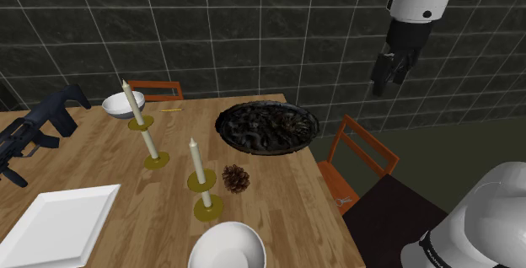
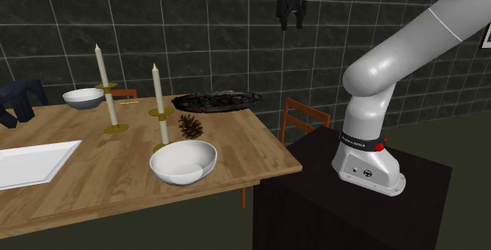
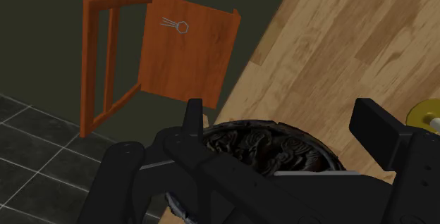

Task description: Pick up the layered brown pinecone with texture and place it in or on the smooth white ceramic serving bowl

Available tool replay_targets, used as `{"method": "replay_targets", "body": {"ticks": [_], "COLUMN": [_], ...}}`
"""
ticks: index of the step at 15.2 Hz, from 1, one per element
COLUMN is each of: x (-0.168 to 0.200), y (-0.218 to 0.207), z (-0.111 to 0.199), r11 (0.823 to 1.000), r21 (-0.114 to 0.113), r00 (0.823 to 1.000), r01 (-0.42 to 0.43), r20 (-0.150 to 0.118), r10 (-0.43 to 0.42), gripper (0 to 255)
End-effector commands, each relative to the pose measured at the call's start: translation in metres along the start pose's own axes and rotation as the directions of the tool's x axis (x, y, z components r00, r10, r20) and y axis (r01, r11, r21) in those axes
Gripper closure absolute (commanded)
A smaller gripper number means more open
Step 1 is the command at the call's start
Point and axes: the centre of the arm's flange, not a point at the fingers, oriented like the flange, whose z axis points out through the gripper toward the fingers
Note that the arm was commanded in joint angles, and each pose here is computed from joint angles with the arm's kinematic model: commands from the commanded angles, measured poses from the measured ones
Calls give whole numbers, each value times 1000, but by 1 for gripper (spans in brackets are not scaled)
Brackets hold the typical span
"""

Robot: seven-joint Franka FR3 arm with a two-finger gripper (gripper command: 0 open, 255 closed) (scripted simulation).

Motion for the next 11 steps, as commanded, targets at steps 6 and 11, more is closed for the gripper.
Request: {"method": "replay_targets", "body": {"ticks": [6, 11], "x": [38, 74], "y": [-44, -89], "z": [33, 67], "r11": [999, 997], "r21": [-8, -15], "r00": [999, 998], "r01": [35, 70], "r20": [3, 6], "r10": [-35, -70], "gripper": [0, 0]}}
